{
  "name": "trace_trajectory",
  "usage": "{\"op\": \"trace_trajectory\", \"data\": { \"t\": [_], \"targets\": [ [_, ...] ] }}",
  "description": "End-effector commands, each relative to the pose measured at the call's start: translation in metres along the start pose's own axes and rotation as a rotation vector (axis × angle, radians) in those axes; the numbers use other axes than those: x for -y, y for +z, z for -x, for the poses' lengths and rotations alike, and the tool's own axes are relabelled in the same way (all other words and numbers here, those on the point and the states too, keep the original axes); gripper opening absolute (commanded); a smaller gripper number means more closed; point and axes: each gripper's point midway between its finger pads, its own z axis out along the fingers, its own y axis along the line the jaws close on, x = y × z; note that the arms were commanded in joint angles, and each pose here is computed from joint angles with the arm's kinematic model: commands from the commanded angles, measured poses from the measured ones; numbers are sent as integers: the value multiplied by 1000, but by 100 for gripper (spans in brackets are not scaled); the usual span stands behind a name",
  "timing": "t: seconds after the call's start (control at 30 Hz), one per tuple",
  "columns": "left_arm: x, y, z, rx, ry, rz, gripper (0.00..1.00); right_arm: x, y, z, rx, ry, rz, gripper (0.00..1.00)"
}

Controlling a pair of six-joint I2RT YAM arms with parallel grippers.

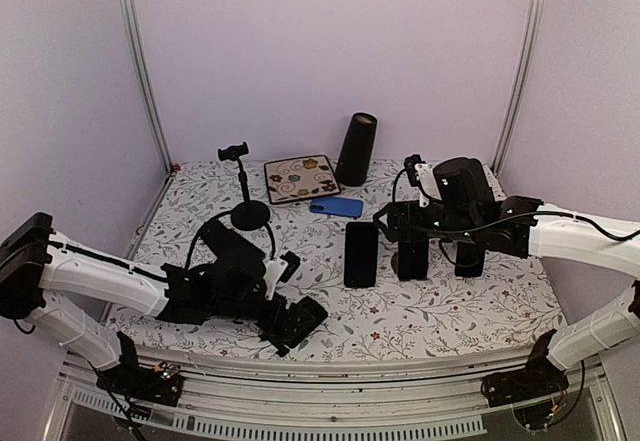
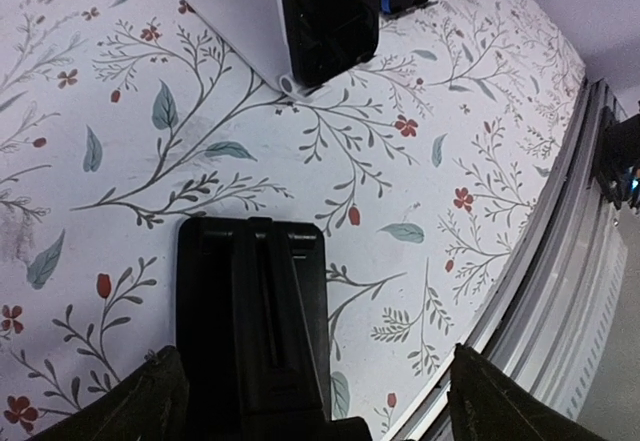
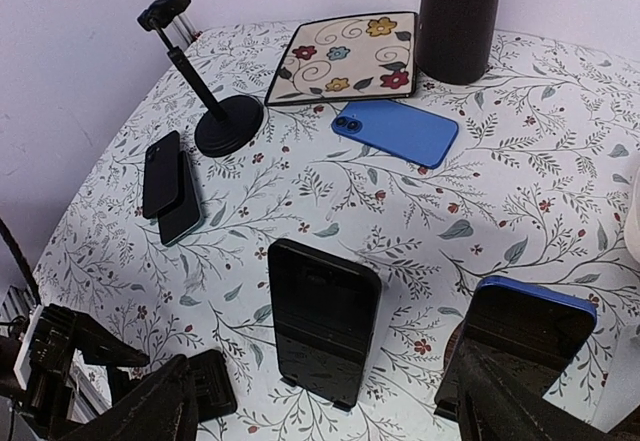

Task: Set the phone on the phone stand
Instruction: Pick up the phone stand from the center of the board.

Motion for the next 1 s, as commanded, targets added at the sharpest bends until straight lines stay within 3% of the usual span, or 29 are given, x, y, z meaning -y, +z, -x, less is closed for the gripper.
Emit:
{"op": "trace_trajectory", "data": {
  "t": [0.0, 0.3, 0.5, 0.77, 0.97],
  "targets": [
    [-3, -2, -11, -45, 40, 61, 90, 1, -2, 4, 18, -14, -14, 90],
    [-16, 1, -31, -121, 68, 162, 83, 2, 1, 5, 16, -34, -27, 90],
    [-17, 2, -36, -145, 87, 187, 69, -2, 8, 7, 7, -52, -23, 90],
    [-13, -4, -22, -101, 103, 191, 35, -8, 12, 12, 9, -59, -5, 90],
    [-8, -17, 5, -9, 107, 197, 24, -9, 12, 15, 14, -60, 0, 90]
  ]
}}
